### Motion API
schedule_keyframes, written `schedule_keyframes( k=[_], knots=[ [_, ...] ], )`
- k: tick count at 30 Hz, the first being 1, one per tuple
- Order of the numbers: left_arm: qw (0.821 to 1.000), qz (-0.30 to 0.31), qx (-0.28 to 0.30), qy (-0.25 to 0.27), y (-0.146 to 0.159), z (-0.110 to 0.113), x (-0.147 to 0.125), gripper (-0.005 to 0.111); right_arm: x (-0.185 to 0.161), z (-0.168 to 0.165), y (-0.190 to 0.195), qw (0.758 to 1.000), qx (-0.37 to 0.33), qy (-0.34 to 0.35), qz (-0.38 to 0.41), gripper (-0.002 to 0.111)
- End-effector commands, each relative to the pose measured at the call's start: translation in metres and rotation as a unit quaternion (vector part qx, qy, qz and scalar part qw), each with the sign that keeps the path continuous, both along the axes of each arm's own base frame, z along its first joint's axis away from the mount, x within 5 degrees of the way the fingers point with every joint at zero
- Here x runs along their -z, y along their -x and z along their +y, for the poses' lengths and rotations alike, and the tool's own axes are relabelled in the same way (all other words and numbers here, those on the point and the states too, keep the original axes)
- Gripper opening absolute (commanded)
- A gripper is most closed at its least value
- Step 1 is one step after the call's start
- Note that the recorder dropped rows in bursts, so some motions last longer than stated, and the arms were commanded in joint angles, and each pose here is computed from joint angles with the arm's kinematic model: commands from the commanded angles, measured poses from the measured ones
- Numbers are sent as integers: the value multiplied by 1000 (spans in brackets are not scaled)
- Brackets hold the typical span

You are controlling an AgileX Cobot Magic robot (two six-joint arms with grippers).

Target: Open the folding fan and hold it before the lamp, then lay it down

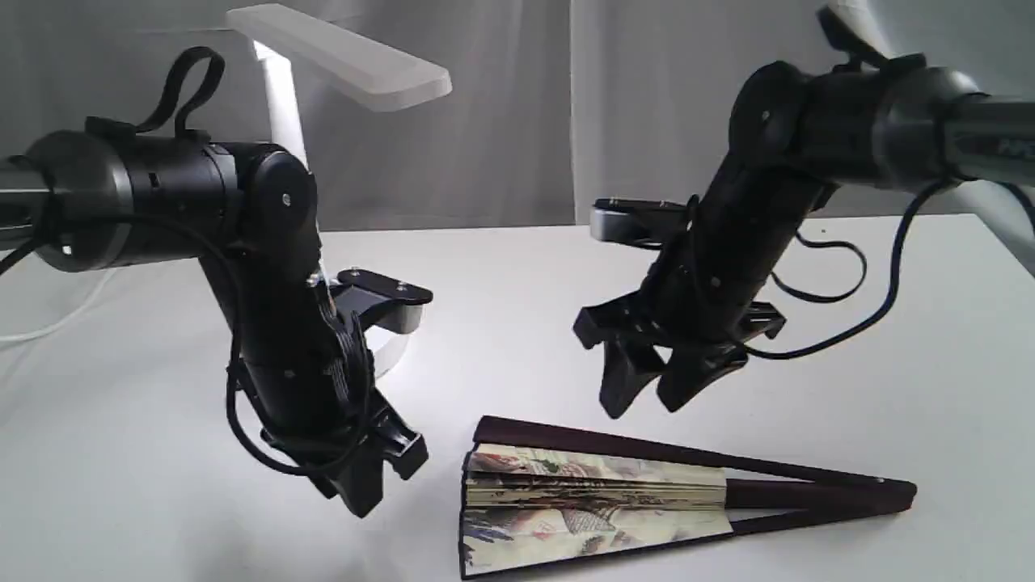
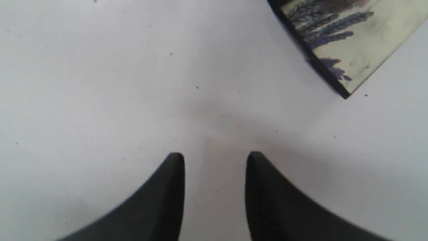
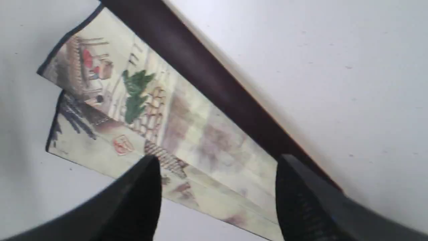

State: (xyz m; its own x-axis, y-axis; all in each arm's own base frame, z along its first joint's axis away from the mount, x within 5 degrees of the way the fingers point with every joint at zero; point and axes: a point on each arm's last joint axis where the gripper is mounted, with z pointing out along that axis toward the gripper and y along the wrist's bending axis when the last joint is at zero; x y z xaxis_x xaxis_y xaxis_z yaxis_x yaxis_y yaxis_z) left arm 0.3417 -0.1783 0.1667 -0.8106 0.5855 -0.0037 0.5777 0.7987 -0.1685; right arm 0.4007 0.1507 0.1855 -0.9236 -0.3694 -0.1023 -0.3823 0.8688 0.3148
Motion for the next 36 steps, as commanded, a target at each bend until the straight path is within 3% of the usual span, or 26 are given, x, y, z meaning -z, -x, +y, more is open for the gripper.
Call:
schedule_keyframes(
  k=[1, 5, 10, 25, 36],
  knots=[
    [1000, 1, -21, 10, 3, 1, -9, 30, -5, -29, -5, 1000, -10, 9, 10, 52],
    [998, 14, -39, 41, 6, -5, -14, 30, 7, -55, -12, 996, -84, 6, -6, 52],
    [997, 20, -46, 58, 6, -8, -15, 30, 17, -60, -14, 984, -175, 4, -26, 52],
    [997, 20, -47, 58, 6, -8, -15, 30, 60, -52, -17, 988, -148, -38, 29, 40],
    [997, 20, -47, 58, 6, -8, -15, 30, 71, -55, -17, 991, -121, -17, 53, 37]
  ],
)
